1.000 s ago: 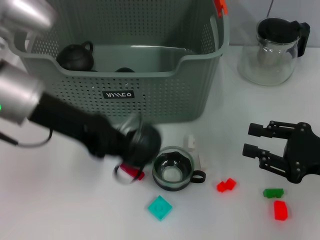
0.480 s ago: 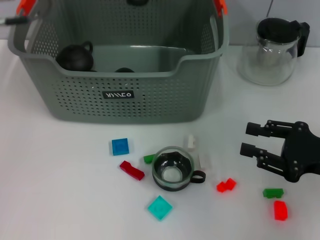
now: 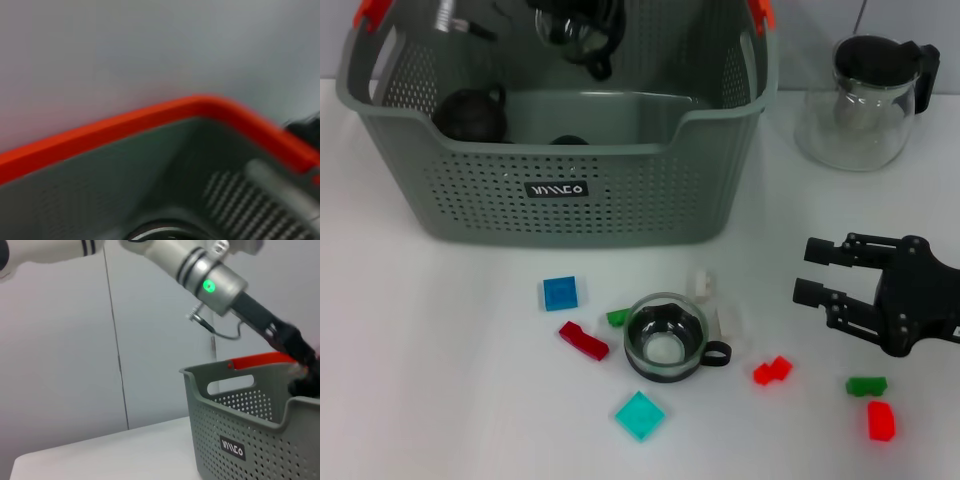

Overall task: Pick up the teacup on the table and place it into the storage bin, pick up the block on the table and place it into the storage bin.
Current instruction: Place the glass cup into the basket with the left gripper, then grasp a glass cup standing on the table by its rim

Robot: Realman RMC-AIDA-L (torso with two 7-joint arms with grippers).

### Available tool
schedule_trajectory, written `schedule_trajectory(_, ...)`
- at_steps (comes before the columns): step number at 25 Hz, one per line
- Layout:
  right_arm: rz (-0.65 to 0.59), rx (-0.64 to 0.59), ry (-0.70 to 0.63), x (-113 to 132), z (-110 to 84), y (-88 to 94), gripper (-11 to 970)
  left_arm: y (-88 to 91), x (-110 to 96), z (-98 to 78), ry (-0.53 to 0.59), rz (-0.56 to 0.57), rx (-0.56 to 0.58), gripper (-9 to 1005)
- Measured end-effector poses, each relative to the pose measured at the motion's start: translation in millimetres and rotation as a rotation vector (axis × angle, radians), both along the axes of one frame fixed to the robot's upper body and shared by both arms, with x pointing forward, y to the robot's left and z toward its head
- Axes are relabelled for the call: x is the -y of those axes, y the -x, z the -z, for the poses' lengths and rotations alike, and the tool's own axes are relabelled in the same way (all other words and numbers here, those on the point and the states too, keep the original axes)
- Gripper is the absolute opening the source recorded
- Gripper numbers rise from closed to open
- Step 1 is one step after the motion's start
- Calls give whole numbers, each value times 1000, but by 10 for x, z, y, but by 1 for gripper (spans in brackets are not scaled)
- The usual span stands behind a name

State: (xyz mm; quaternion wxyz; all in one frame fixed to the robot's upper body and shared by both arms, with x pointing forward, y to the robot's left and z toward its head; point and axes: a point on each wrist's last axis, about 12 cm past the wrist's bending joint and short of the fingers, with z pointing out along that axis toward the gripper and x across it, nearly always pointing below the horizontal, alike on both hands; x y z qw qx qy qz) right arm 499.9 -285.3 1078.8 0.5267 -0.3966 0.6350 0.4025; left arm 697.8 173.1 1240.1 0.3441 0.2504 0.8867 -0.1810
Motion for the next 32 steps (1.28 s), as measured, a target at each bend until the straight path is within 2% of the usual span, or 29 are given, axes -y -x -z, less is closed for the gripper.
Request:
schedule_trajectory(3,-5,3,0,-14,-10,-17,487,-89,117,159,-111,-14,-18,45)
schedule_trajectory(7,-8,1,-3,-25,-9,-24,487,-117,196,332,-210,-20,-4,52)
schedule_trajectory(14,-12,-11,-10,-36,4,-29,488,-63,244,524,-280,-13,-5,64)
schedule_trajectory(20,-9,-12,-12,-43,9,-30,489,-35,246,647,-287,-15,-16,74)
schedule_trajectory(21,-9,-13,-12,-43,11,-29,489,-39,241,646,-284,-19,-12,116)
schedule_trajectory(24,-7,-17,-12,-31,17,-25,489,-49,216,574,-241,-34,2,241)
schedule_trajectory(26,-6,-18,-11,-23,17,-24,490,-13,181,444,-157,-34,26,305)
schedule_trajectory(28,-4,-18,-10,-13,17,-22,490,61,137,310,-54,-22,54,348)
schedule_trajectory(29,-3,-18,-11,-9,16,-21,490,137,56,216,43,-13,77,370)
schedule_trajectory(31,-1,-17,-13,-2,12,-20,491,237,-60,128,167,10,102,414)
schedule_trajectory(32,0,-16,-15,0,9,-20,491,319,-135,81,263,43,116,413)
